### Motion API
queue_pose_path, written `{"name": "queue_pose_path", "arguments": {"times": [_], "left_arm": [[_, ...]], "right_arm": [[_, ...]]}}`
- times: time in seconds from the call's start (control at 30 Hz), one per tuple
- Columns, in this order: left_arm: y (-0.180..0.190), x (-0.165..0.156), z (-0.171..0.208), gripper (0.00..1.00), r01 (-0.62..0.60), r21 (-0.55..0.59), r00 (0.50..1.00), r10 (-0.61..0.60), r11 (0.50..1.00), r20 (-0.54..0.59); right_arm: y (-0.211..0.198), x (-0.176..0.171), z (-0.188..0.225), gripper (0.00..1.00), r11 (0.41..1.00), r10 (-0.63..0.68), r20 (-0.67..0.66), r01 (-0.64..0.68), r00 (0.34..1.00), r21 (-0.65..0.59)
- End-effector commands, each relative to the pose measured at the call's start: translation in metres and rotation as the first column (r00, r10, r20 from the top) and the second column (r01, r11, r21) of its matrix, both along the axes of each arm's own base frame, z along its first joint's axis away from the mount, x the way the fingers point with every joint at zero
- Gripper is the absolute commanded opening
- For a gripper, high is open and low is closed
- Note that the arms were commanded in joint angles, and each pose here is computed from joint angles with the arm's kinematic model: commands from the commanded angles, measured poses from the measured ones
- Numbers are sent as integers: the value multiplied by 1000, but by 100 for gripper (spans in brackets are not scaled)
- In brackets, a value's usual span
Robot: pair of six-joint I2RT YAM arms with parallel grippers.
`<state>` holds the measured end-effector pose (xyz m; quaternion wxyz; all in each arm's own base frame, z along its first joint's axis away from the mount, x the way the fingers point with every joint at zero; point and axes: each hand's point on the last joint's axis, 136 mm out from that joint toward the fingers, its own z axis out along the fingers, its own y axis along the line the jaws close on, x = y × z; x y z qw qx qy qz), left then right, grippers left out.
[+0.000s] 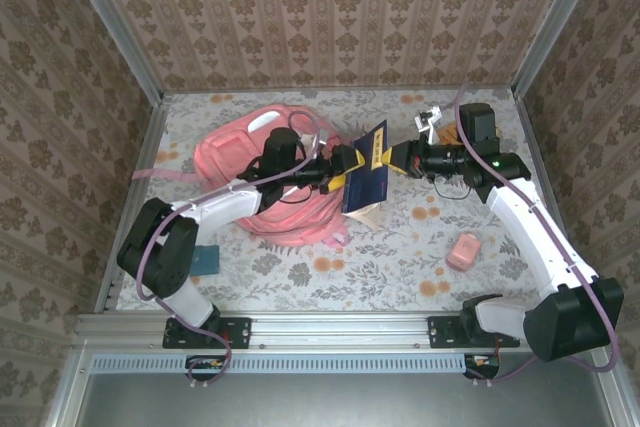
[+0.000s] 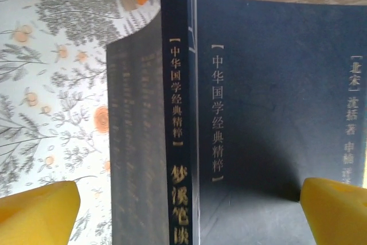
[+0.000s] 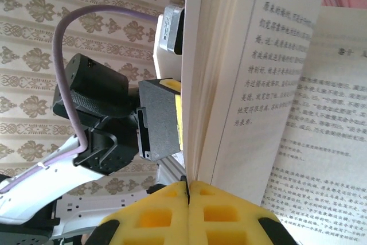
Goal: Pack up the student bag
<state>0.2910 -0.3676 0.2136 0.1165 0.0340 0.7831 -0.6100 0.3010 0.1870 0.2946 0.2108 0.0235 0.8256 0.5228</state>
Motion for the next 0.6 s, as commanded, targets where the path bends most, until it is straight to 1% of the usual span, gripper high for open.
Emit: {"name": "queue_pose_path", "arguments": {"times": [0.0, 0.1, 0.23, 0.5, 0.57], "left_arm": [[-3, -7, 40, 100, 63, -165, 997, -54, 984, 60], [-3, -9, 48, 99, 79, -205, 995, -64, 976, 75], [-2, -10, 48, 92, 76, -191, 994, -61, 979, 86], [3, -10, 53, 65, 70, -184, 993, -51, 980, 105], [5, -9, 54, 61, 66, -183, 993, -47, 981, 107]], "right_arm": [[7, -3, 27, 0, 998, 45, 71, -49, 996, 50], [7, -1, 27, 0, 997, 46, 72, -50, 996, 58], [7, 1, 24, 0, 998, 41, 63, -45, 997, 55], [3, 3, 8, 0, 999, 27, 26, -27, 999, 30], [1, 4, 3, 0, 1000, 18, 17, -18, 1000, 17]]}}
